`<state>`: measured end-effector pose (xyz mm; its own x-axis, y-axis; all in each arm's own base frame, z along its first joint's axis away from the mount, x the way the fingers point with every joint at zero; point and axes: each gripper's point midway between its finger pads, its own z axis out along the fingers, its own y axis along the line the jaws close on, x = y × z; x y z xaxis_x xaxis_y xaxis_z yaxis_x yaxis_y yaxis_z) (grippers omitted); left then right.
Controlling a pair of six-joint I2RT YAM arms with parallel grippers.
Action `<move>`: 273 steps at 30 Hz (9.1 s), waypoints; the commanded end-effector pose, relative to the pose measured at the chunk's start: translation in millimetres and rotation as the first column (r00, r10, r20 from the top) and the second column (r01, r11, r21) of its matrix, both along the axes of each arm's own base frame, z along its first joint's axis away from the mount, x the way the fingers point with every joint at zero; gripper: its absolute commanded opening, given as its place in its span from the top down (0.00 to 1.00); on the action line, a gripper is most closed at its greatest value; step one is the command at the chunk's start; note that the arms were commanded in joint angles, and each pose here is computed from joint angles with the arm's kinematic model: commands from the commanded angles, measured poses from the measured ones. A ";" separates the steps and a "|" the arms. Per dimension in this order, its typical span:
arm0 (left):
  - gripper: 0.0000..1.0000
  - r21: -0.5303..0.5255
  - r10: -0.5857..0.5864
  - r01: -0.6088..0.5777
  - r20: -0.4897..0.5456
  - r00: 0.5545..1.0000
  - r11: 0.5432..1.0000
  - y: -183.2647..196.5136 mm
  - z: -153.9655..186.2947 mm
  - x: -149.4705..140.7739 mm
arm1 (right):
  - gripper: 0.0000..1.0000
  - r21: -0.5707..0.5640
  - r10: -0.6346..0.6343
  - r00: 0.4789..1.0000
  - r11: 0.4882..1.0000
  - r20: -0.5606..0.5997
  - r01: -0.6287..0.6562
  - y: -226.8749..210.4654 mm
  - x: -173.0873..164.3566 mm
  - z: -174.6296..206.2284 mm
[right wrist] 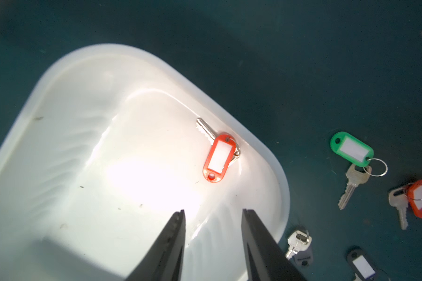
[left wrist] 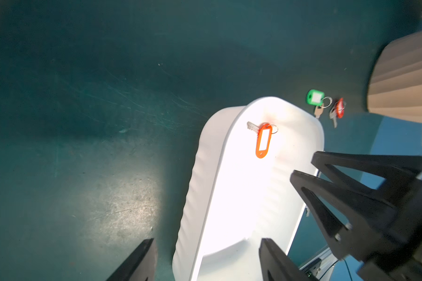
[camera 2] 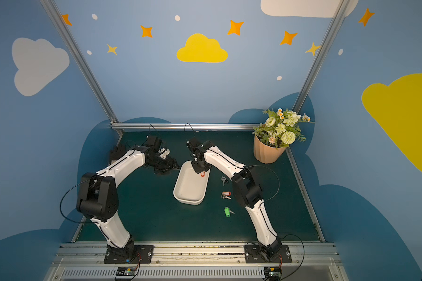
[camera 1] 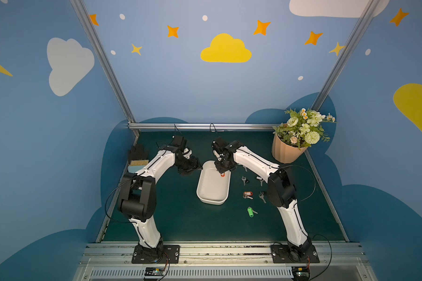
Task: Take the keys out of the storage box
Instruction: Adjust the key in the storage box, then pick up the key from the storage box, then place the key at the center of the board, then reset both arms
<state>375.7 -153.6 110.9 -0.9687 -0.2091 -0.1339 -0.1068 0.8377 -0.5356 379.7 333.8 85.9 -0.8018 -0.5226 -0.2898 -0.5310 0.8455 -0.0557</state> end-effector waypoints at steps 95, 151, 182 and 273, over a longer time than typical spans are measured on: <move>0.24 -0.053 0.021 -0.019 0.027 0.999 0.998 7.4 -0.3 7.5 | 0.85 0.071 0.138 0.983 0.989 -0.117 -0.131 39.1 -14.8 -35.3; 0.24 -0.055 0.018 -0.017 0.017 1.000 0.998 7.0 -3.2 5.0 | 0.65 -0.115 0.038 0.995 0.992 -0.089 -0.049 32.7 -12.9 -70.3; 0.22 -0.024 0.050 -0.046 0.176 0.983 0.999 19.8 27.8 -7.2 | 1.00 -0.034 -0.039 0.996 0.999 0.077 0.041 -23.0 -35.9 76.9; 0.00 0.283 0.115 -0.695 0.877 0.466 0.661 186.2 99.5 -78.3 | 0.02 0.516 -0.761 0.268 0.611 0.590 0.600 -372.3 -97.2 73.1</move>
<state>296.4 15.5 186.2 -0.3301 -0.2584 -0.9079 -0.2959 0.9416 -0.1604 262.4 -30.0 134.3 -0.4540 0.2164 -0.8643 0.3786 0.9250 0.0327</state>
